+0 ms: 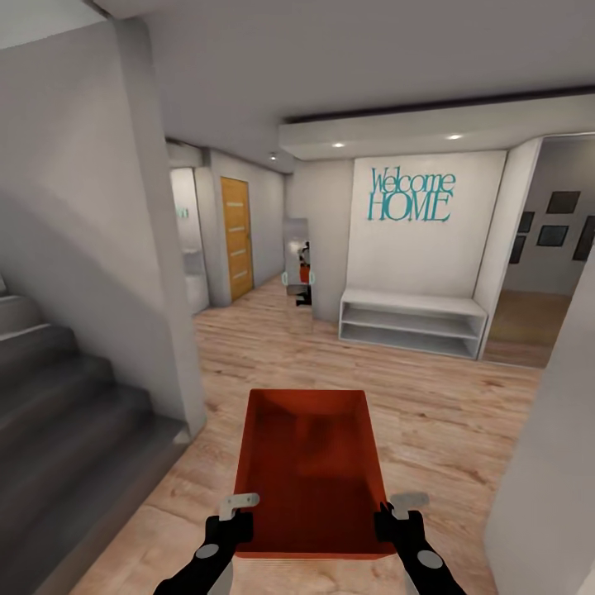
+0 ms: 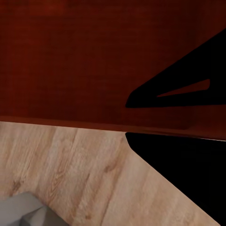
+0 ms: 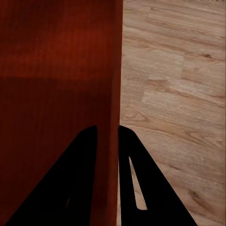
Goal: Move the two storage containers from the living room to the garage. In the garage, place one container on the floor and stack the other container on top of it (either order is fine).
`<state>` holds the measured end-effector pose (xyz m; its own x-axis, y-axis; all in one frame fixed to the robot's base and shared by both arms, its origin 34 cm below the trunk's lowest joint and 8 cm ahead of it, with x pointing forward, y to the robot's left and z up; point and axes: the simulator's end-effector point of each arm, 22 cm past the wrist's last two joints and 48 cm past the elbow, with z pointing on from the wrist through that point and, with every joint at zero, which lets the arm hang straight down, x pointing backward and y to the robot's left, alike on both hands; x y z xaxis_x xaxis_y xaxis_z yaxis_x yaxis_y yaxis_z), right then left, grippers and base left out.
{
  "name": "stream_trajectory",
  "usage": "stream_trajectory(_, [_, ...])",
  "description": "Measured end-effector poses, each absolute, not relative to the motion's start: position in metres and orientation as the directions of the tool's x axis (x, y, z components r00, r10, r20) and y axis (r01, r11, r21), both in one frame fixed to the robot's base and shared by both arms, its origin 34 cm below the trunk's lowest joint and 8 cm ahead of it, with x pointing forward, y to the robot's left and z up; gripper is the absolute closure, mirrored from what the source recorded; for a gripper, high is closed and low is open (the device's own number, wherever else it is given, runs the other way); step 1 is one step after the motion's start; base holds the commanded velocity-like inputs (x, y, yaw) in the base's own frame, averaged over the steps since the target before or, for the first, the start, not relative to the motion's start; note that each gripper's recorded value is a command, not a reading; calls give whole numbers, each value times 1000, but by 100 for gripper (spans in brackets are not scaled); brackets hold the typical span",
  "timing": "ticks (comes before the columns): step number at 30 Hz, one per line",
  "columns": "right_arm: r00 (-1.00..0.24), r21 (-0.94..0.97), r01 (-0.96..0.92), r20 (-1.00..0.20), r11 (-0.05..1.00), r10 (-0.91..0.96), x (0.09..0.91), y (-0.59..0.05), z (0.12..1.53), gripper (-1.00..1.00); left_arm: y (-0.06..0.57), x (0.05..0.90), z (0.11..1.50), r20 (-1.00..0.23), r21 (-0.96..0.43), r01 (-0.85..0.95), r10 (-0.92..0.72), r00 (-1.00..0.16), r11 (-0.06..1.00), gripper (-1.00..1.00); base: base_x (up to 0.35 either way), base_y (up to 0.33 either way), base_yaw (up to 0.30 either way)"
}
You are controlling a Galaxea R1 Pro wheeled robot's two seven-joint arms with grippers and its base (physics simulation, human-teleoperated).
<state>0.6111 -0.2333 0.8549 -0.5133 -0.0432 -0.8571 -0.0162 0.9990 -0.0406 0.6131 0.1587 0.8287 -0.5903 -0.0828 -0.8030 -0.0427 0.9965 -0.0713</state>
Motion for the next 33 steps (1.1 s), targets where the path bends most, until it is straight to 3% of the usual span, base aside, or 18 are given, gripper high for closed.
stream_trajectory(33, [-513,-40,-16,-857,999,-43,611,-233,855,100,159,613,829,-803,-71,-42,-82,-590,997,100,326,-111,0])
